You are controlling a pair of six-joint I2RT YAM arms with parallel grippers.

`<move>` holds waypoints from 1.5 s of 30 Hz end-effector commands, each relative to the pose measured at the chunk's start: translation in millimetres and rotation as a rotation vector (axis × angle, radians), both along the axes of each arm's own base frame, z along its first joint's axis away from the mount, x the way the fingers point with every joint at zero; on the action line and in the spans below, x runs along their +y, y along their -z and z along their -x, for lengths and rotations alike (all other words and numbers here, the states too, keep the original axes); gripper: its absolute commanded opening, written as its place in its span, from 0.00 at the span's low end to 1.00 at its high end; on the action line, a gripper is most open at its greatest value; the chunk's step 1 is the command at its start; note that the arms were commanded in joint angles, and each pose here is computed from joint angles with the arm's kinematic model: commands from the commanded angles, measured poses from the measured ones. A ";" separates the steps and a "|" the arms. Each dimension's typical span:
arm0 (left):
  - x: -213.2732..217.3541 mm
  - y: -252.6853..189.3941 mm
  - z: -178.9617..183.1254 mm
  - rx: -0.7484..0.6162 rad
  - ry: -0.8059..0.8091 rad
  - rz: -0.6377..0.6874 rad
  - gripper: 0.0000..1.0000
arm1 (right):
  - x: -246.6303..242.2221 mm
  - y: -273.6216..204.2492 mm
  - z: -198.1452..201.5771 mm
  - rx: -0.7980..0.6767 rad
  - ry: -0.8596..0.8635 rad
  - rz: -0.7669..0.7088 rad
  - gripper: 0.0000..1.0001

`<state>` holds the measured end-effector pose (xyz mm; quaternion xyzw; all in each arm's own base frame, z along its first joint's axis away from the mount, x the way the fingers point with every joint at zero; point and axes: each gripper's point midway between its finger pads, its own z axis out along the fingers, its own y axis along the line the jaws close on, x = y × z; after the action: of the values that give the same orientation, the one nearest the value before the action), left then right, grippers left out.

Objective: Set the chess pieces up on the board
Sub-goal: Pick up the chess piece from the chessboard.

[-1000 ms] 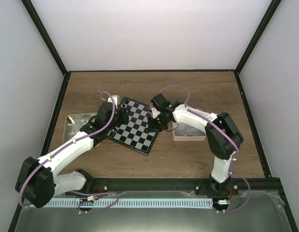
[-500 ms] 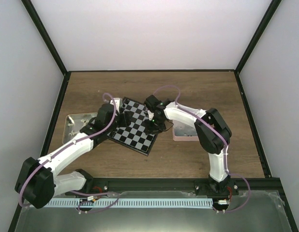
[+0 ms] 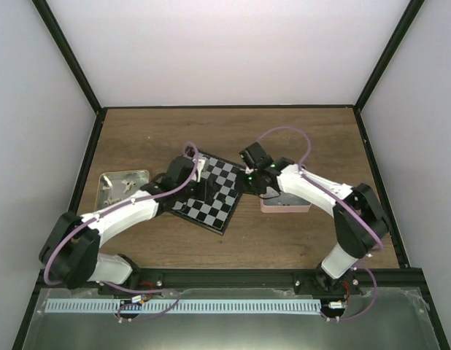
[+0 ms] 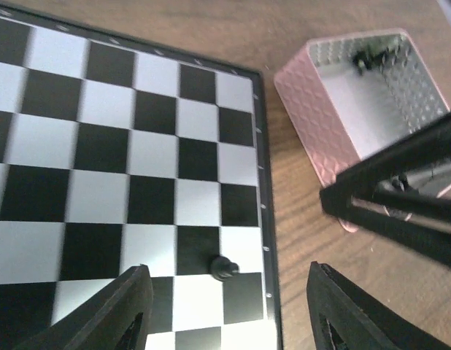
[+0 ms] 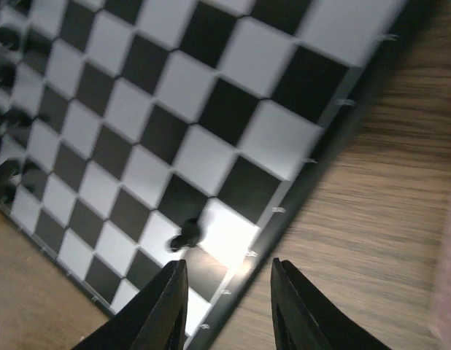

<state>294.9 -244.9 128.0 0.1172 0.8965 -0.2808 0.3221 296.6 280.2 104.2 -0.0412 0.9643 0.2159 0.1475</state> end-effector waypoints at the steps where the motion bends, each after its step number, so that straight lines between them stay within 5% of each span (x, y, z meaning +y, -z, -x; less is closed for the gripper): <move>1: -32.8 3.4 13.8 0.035 0.114 -0.037 0.59 | -44.9 -7.2 -21.0 -0.084 0.243 -0.007 0.32; 11: -43.4 42.2 16.7 0.104 0.087 -0.258 0.54 | -80.0 -8.7 -19.4 -0.121 0.353 -0.036 0.33; 21: -52.3 68.6 25.5 0.201 0.144 -0.280 0.37 | -81.6 -7.6 -18.8 -0.132 0.348 -0.044 0.32; 45: -52.7 77.8 8.3 0.186 0.090 -0.329 0.23 | -82.5 -7.8 -18.5 -0.151 0.342 -0.051 0.31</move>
<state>280.3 -292.9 50.1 0.1836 0.9502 -0.1579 0.1964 308.6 200.2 100.6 0.1089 0.9443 0.2049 0.2333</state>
